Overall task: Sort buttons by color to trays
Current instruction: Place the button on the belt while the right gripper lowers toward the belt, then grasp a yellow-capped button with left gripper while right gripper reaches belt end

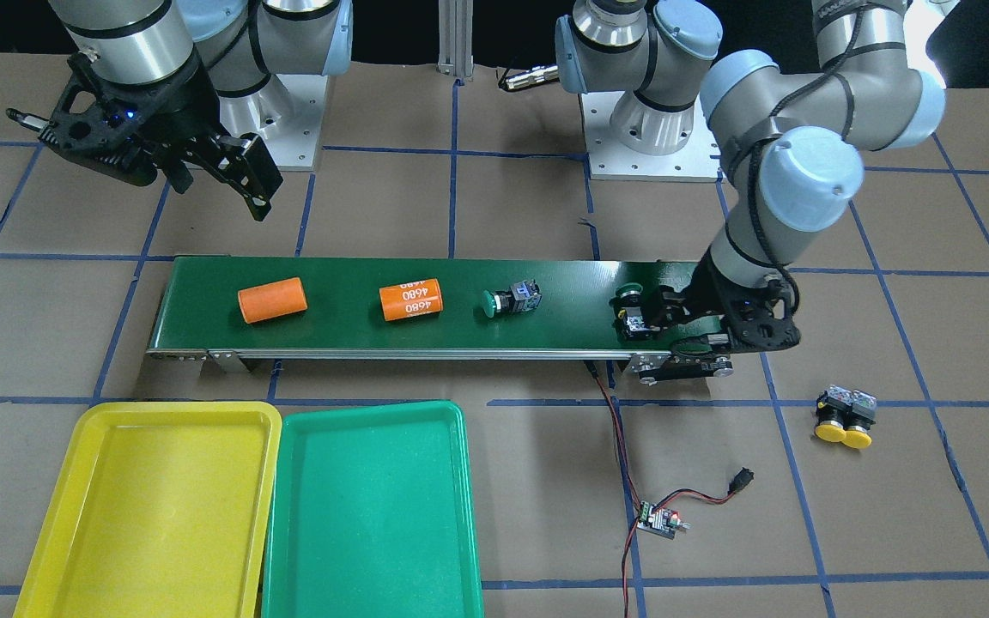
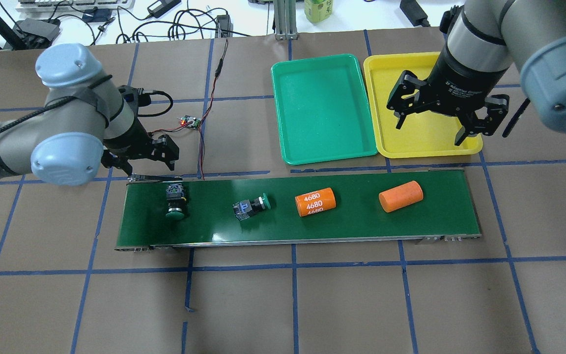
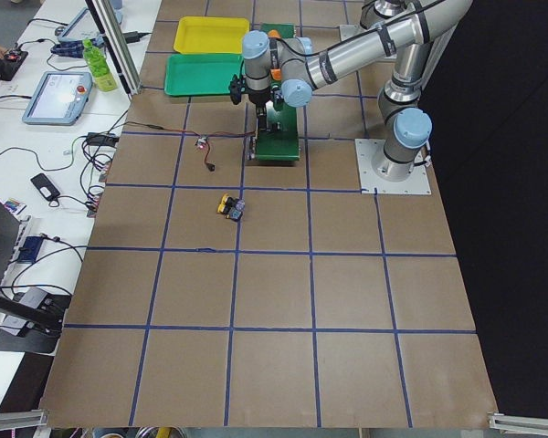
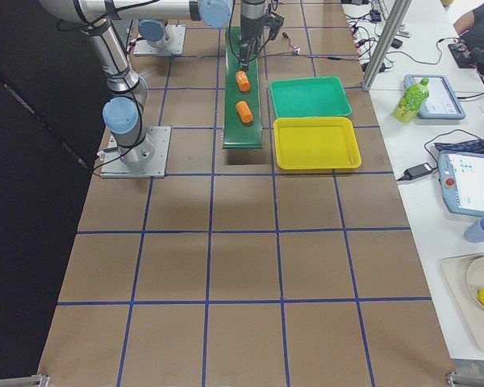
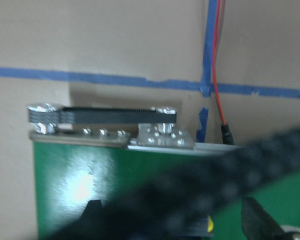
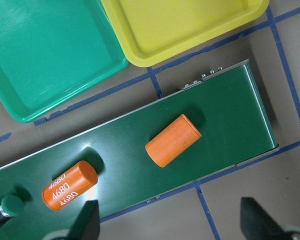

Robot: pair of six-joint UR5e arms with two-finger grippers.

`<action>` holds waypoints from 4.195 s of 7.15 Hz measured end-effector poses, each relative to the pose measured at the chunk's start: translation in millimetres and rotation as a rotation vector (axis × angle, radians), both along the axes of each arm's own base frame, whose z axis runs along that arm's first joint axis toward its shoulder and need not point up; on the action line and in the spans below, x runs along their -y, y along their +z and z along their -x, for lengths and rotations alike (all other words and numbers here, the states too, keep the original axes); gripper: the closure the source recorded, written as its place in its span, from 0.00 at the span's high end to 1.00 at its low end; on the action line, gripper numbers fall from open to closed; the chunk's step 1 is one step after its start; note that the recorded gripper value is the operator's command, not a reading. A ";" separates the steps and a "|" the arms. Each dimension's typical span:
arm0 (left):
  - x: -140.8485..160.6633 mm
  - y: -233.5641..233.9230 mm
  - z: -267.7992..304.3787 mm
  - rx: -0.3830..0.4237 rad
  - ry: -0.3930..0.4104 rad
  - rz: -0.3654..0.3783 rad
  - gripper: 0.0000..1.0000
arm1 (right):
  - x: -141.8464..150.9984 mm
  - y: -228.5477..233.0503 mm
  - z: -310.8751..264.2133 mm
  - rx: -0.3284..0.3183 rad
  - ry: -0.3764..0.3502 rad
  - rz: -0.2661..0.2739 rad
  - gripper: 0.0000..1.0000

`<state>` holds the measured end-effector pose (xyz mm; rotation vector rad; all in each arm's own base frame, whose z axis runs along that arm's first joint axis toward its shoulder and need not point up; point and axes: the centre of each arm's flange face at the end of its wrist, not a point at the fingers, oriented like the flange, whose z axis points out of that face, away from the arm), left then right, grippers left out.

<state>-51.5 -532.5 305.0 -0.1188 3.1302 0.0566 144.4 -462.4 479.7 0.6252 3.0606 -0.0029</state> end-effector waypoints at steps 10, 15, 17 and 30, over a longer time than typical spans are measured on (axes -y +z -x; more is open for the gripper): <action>79.7 -104.5 -285.2 -0.020 -0.256 0.020 1.00 | -18.5 -43.1 -60.5 0.056 -0.570 -0.009 1.00; 81.1 -123.0 -286.3 -0.039 -0.266 0.002 1.00 | -18.4 -83.0 -61.6 0.086 -0.582 0.049 1.00; 82.1 -126.7 -287.0 -0.032 -0.275 0.011 0.98 | -17.6 -85.4 -61.7 0.088 -0.578 0.054 1.00; -3.0 -8.5 -71.3 -0.049 -0.100 -0.080 0.00 | -26.6 -129.9 -86.2 0.047 -0.621 -0.035 1.00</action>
